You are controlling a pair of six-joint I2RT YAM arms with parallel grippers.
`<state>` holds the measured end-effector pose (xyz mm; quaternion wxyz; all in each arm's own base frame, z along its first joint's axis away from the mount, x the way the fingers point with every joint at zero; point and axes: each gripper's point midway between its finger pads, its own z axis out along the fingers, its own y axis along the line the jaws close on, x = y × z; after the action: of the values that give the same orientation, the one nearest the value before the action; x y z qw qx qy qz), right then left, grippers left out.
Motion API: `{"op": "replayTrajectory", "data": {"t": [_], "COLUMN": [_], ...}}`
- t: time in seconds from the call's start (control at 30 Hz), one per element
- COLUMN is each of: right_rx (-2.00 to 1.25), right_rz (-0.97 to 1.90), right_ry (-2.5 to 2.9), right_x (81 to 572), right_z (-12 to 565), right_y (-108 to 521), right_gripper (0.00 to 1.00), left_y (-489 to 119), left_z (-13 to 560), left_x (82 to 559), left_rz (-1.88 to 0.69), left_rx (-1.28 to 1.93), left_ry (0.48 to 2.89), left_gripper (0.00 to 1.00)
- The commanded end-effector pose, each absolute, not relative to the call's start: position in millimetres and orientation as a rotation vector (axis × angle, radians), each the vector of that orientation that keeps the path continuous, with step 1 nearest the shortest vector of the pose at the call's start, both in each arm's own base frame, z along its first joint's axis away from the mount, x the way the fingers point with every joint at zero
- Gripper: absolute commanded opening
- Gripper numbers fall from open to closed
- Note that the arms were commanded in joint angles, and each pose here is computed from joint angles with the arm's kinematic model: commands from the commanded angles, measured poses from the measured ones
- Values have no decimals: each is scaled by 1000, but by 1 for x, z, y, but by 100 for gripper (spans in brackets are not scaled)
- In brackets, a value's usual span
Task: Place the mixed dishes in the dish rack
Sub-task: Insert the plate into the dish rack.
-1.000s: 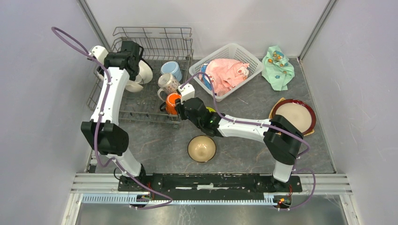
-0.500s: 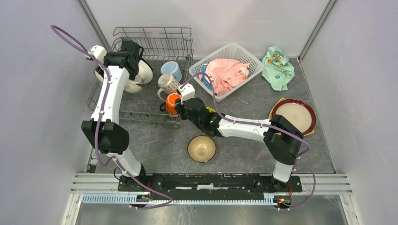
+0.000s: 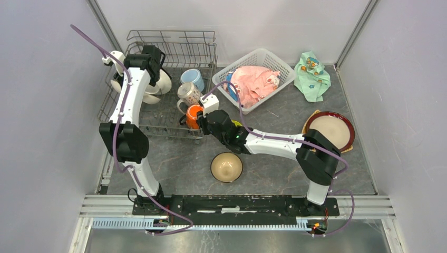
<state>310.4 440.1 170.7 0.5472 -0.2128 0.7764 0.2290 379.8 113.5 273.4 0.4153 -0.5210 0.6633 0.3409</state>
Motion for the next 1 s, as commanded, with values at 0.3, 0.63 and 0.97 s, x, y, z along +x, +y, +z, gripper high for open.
{"op": "replayTrajectory", "data": {"t": [0.3,0.63,0.97], "right_rx": [-1030,-1037,-1034], "right_rz": [684,671,673], "right_ry": [1844,1836,1824], "right_x": [222,223,224], "right_z": [116,116,119], "right_y": [475,471,472], "right_gripper": [0,0,1], "left_y": [110,101,96], "left_z": [297,280,298], "left_x": [396,408,431], "left_rz": [623,526,378], "left_rx": [-1544,-1621,-1530], "left_ry": [1372,1351,1344], "left_gripper": [2,23,41]}}
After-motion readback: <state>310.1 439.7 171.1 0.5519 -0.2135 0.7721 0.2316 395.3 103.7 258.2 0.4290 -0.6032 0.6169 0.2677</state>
